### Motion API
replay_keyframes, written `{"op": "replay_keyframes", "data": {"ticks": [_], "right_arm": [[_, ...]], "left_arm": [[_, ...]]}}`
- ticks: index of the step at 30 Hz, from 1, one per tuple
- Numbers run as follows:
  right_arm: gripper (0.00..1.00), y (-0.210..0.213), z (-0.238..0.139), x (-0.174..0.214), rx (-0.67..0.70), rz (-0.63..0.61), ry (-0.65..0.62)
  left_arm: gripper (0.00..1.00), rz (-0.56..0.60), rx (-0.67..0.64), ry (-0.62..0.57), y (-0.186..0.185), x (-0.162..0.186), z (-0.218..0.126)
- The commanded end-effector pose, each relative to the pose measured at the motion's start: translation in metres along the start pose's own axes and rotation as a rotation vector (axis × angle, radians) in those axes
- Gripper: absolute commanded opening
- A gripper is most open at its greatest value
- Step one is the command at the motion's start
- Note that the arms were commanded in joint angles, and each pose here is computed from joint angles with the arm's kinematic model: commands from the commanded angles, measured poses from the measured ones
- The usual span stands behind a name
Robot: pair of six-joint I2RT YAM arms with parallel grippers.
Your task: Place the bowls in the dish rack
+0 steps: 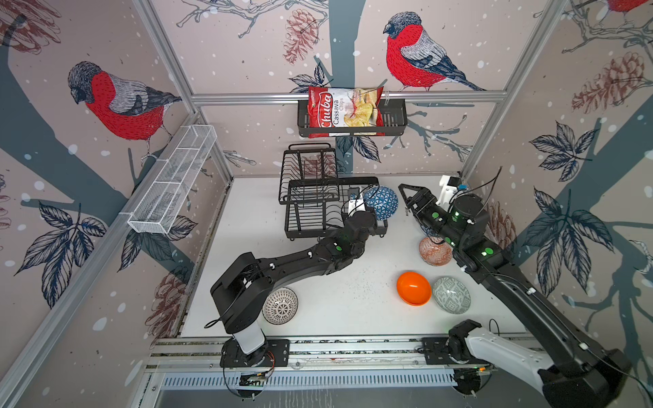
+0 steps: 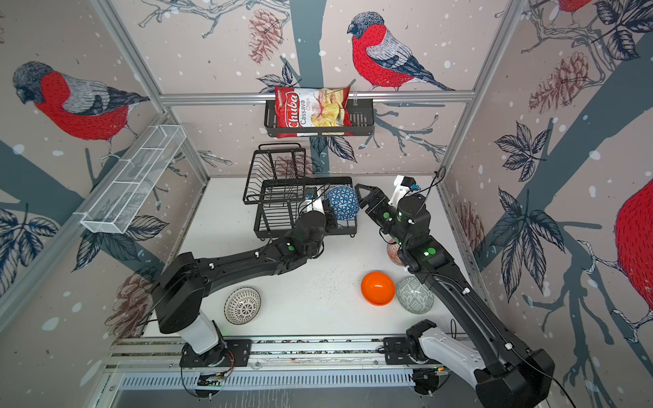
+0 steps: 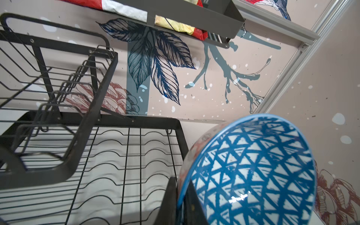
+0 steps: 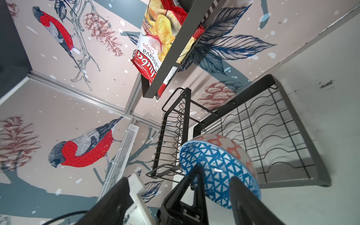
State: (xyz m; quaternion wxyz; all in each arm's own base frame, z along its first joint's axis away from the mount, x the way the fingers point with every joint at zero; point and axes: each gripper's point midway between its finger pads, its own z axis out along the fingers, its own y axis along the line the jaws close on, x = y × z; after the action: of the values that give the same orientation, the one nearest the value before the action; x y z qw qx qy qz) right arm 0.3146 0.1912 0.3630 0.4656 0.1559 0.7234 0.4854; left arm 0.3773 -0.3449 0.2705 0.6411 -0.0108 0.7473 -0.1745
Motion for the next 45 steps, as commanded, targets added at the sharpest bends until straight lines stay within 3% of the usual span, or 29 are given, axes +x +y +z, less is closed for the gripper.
{"op": "replay_keyframes", "data": {"ticks": [1, 10, 34, 45], "right_arm": [[0.80, 0.016, 0.003, -0.001, -0.085, 0.068, -0.002], [0.72, 0.017, 0.028, 0.011, -0.132, 0.177, 0.044], [0.45, -0.014, 0.088, 0.019, -0.081, 0.301, 0.064], [0.24, -0.009, 0.091, 0.019, -0.080, 0.297, 0.063]], "left_arm": [[0.00, -0.031, -0.007, -0.149, -0.006, -0.033, -0.001], [0.00, -0.003, -0.013, -0.176, -0.007, -0.030, -0.003], [0.00, 0.010, 0.028, -0.230, -0.001, -0.030, -0.023], [0.00, 0.018, 0.019, -0.239, 0.002, -0.031, -0.027]]}}
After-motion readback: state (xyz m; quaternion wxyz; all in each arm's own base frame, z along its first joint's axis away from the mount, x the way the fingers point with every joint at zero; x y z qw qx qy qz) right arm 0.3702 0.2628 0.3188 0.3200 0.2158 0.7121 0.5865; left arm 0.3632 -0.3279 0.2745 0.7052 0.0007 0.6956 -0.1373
